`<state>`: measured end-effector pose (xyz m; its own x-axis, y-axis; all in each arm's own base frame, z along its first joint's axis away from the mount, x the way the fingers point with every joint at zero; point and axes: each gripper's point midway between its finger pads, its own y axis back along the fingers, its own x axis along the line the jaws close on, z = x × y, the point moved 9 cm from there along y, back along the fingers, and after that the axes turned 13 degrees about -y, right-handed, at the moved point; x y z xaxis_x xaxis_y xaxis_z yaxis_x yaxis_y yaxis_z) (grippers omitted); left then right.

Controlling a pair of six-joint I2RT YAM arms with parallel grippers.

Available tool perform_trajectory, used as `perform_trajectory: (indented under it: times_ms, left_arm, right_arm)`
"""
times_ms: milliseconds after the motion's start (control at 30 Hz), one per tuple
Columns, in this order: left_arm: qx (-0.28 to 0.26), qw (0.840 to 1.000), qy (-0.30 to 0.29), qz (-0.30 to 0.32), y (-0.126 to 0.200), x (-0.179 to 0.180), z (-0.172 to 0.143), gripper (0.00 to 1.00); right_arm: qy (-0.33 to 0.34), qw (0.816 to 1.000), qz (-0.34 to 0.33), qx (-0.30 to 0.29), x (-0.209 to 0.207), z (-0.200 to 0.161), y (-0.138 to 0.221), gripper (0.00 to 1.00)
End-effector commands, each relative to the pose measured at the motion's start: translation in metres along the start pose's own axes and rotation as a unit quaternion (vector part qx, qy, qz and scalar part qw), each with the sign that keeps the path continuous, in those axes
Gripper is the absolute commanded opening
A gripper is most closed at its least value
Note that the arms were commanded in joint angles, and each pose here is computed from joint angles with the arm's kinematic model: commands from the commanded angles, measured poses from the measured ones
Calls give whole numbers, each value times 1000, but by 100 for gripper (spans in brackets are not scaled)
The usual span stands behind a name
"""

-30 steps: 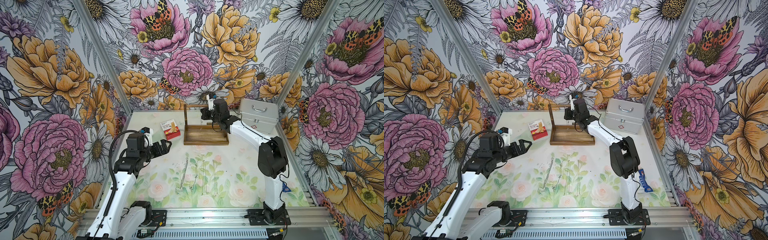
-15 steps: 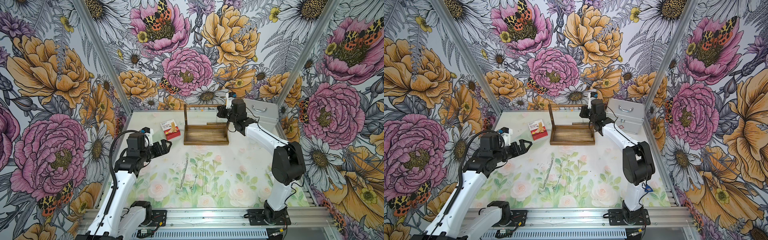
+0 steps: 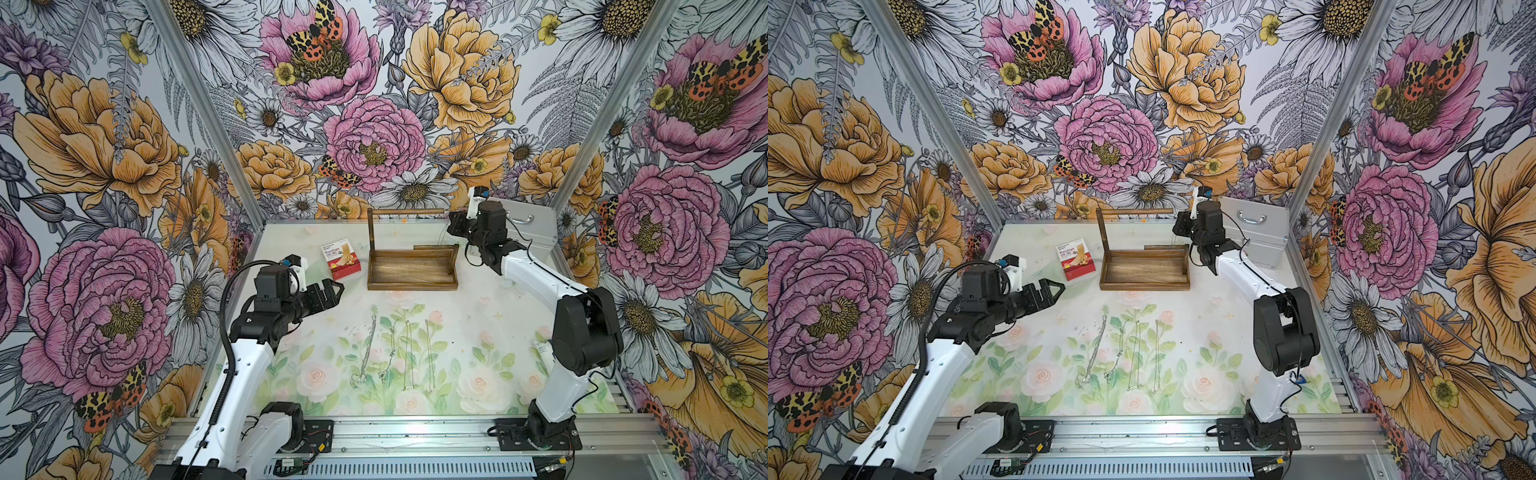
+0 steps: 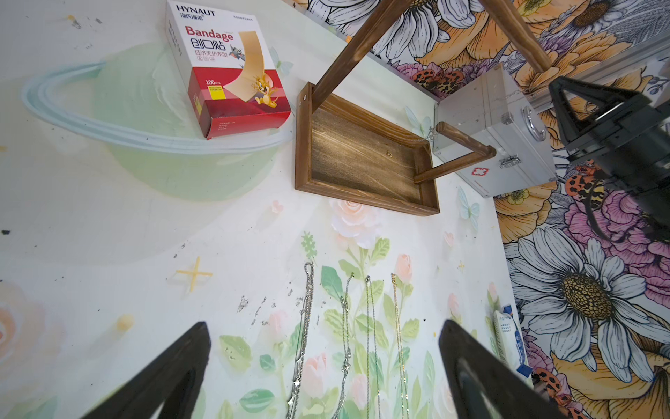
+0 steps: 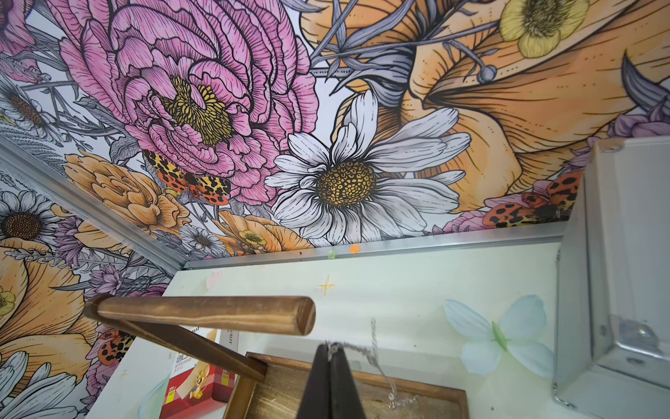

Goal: Take the necklace off the jewelry display stand
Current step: Take off the necklace from the stand.

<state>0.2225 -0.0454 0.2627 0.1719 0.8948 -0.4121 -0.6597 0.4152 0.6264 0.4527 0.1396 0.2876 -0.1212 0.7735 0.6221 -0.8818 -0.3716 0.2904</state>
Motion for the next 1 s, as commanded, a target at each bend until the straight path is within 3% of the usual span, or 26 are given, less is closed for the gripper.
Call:
perform_trajectory:
  times_ms: [0,500,967]
  left_arm:
    - [-2,1000,1,-8,-2,0,0,99]
    - [-9,1000,-2,-7,1,1,0,99]
    - [-24,1000,-4,4,7,2,2,99]
  right_arm:
    - [-5,999,6,-40,6,17,13,0]
    - [-8,997,3,-72,6,26,30,0]
    - [-3,994,15,-104,32,56,55,0]
